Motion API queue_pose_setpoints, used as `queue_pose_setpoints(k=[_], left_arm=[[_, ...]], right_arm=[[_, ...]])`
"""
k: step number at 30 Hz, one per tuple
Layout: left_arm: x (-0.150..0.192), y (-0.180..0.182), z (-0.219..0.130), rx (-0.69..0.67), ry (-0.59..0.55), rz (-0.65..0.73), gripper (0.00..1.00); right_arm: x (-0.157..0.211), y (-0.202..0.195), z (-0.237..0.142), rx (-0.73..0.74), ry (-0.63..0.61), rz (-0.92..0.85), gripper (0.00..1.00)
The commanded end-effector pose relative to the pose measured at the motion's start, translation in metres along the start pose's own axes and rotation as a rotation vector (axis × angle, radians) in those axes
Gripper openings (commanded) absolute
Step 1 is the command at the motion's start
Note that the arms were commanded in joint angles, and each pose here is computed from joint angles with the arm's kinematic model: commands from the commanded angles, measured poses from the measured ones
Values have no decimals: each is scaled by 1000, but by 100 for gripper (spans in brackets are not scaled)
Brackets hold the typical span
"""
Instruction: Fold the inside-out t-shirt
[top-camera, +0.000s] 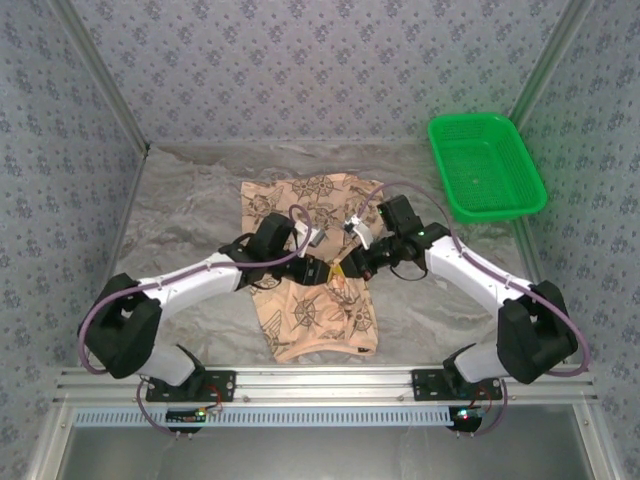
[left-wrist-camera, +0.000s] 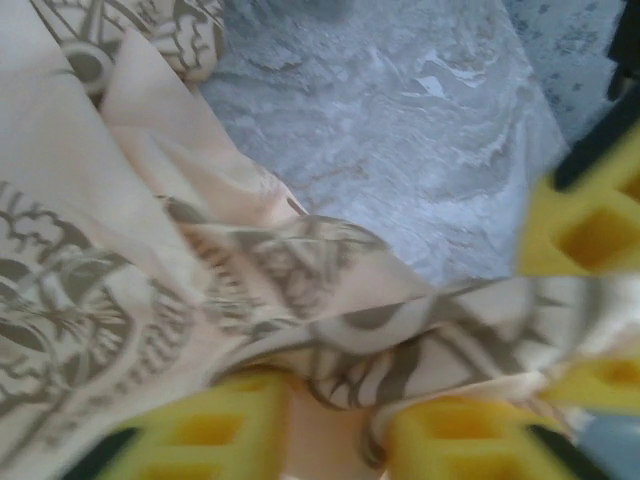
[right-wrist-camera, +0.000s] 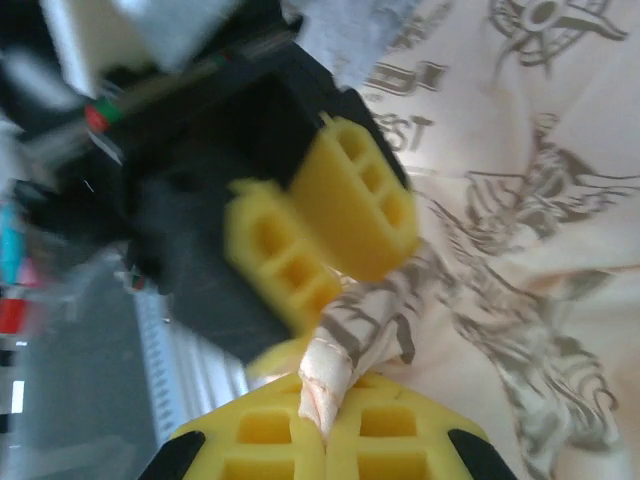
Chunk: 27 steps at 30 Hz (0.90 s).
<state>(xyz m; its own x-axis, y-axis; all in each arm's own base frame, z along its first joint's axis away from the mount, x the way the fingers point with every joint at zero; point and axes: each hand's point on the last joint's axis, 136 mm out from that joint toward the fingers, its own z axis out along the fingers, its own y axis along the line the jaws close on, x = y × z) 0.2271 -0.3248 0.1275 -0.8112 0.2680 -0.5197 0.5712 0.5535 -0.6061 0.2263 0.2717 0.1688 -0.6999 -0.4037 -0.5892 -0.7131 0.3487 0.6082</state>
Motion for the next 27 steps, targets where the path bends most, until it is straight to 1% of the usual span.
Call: queue_pose_setpoints(k=[1,5,7,8,9,11,14,16,18,19,21,23,25,27], left_arm=[[5,11,18,-56,5,120,19],[19,13,26,-23,15,167,20],[21,3,23,0,5,213,23],[21,-5,20,19,-5,243,26],[23,-13,17,44,-13,279,30],[25,-28,10,92,-40,361,34],[39,-46,-2,167,-64,491,37],[51,-57,-9,225,-71,578,38],[60,-67,-17,271,-91,662,38],[63,-71,-20,282,-104,693,38],[62,-76,-26,285,-141,737,37],[57,-74,-28,257,-163,742,36],[49,-63,-27,169,-175,722,36],[39,-47,-23,79,-161,663,38]], right_arm=[[-6,29,-7,-222,-16,39,2],[-5,31,-4,-304,1,61,1],[-3,27,-2,-304,17,82,2],[-3,24,0,-297,25,92,4],[-3,20,1,-284,29,98,6],[-2,9,2,-251,29,117,6],[-3,-13,0,-166,11,162,7],[-3,-25,-2,-117,-5,182,13],[-3,-30,-2,-103,-14,186,19],[-2,-30,-2,-104,-15,186,21],[-2,-29,0,-118,-14,179,23],[-2,-26,0,-130,-15,164,25],[-2,-25,-1,-120,-19,154,26],[3,-31,-3,-61,-4,144,29]])
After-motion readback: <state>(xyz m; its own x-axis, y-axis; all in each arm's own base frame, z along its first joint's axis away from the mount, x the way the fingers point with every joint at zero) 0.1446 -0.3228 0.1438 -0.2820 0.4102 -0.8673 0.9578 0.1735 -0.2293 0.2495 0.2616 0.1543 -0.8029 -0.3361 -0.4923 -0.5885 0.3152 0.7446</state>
